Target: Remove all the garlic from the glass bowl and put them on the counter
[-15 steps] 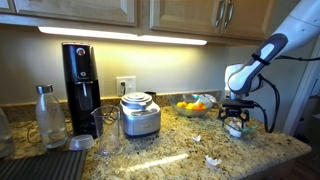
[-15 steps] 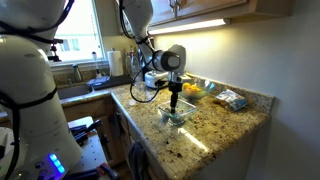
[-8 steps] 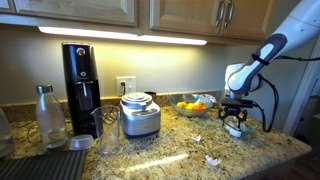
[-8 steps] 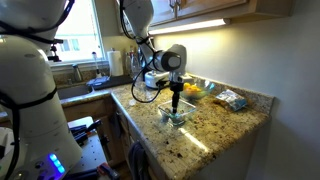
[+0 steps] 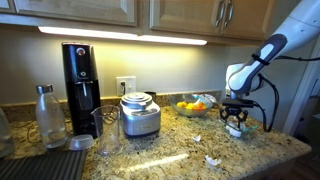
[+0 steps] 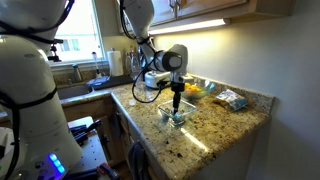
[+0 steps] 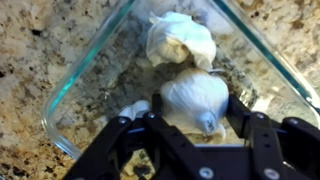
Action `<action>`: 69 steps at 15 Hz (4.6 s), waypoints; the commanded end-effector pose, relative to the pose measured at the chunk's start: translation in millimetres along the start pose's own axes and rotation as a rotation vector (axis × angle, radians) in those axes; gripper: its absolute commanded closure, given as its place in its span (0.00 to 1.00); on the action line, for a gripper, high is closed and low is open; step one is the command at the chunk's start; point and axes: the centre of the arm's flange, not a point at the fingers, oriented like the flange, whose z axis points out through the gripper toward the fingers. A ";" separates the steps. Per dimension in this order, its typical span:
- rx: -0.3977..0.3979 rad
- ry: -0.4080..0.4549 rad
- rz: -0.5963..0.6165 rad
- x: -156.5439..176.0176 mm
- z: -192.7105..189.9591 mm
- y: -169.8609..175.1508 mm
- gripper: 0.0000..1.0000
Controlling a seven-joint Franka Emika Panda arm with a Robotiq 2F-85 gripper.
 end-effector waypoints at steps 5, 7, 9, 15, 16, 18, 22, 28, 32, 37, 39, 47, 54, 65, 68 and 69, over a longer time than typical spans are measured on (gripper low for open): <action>0.035 0.016 0.026 0.6 -29.9 25.0 0.60; 0.046 0.028 0.019 -0.3 -44.3 28.7 0.60; 0.059 0.046 0.011 -2.1 -59.9 30.0 0.60; 0.091 0.145 -0.080 -23.9 -111.4 15.0 0.60; 0.099 0.164 -0.117 -30.5 -118.1 6.1 0.60; 0.107 0.188 -0.190 -45.9 -125.9 -14.1 0.60; 0.121 0.212 -0.332 -86.0 -119.7 -59.0 0.60; 0.117 0.212 -0.437 -120.1 -71.4 -106.0 0.60; 0.107 0.196 -0.467 -125.6 -28.5 -119.1 0.60; 0.118 0.196 -0.500 -131.8 -34.4 -109.3 0.10; 0.124 0.199 -0.517 -128.5 -55.0 -100.6 0.04; 0.092 0.223 -0.466 -78.9 -113.8 -62.3 0.00; 0.030 0.224 -0.285 -15.8 -93.2 -28.6 0.00; -0.096 0.094 -0.027 8.8 -48.8 10.2 0.00; -0.062 0.085 0.018 7.3 -44.3 20.1 0.00; -0.089 0.093 -0.029 13.2 -41.5 7.5 0.00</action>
